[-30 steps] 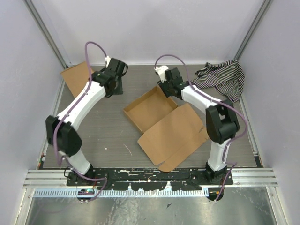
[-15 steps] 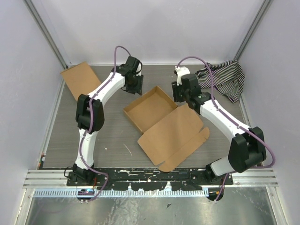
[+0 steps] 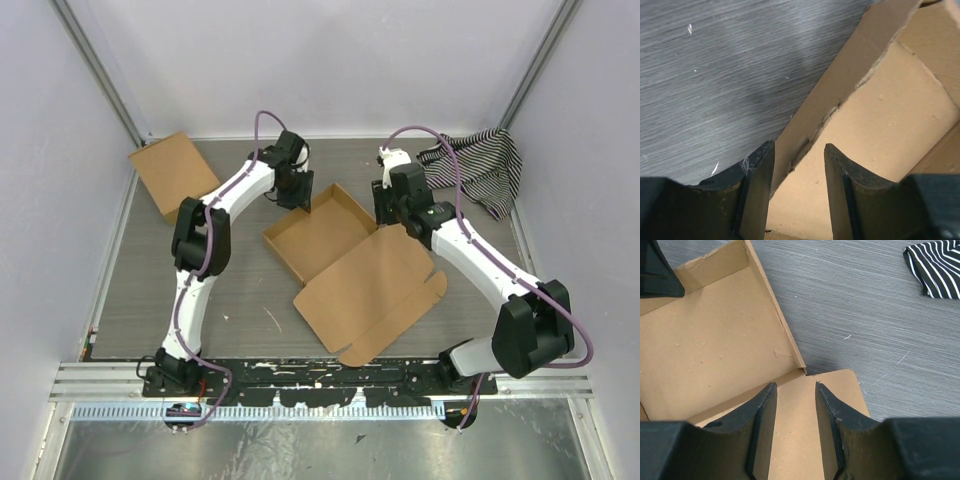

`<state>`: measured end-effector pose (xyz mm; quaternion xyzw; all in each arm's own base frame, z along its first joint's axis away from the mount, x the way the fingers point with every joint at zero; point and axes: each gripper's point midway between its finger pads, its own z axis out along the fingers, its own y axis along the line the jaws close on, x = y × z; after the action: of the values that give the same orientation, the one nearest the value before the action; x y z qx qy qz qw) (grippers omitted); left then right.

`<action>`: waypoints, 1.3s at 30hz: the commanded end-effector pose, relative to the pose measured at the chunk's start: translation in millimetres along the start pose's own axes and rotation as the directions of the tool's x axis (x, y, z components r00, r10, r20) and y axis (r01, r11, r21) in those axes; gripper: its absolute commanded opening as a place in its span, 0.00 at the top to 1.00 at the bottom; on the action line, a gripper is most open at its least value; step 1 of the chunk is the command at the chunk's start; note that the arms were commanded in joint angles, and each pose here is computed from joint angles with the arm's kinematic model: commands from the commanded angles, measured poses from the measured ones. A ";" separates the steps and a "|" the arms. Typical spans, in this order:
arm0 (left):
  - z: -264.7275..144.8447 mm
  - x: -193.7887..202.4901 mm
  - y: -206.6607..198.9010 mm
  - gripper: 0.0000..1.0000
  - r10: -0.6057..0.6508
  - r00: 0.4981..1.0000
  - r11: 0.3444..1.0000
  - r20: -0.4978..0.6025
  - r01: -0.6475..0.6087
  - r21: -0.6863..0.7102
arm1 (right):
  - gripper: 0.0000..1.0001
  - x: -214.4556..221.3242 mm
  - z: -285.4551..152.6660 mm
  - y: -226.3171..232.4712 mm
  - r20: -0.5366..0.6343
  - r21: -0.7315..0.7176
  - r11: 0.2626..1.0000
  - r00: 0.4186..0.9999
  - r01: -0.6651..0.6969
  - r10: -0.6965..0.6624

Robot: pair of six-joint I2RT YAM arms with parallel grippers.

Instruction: Fold the paper box

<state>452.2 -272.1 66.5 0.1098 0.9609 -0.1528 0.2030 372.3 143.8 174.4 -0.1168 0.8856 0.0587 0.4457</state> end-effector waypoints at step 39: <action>-104.7 -18.8 31.4 0.35 0.191 0.967 0.949 0.166 -0.139 -0.282 | 0.54 -11.6 16.8 15.1 -0.060 -0.044 0.969 0.969 -0.243 0.240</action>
<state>393.0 -207.7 165.9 0.0368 0.9498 -0.0702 0.3027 388.2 158.2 157.0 -0.0150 0.9141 0.1100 0.3901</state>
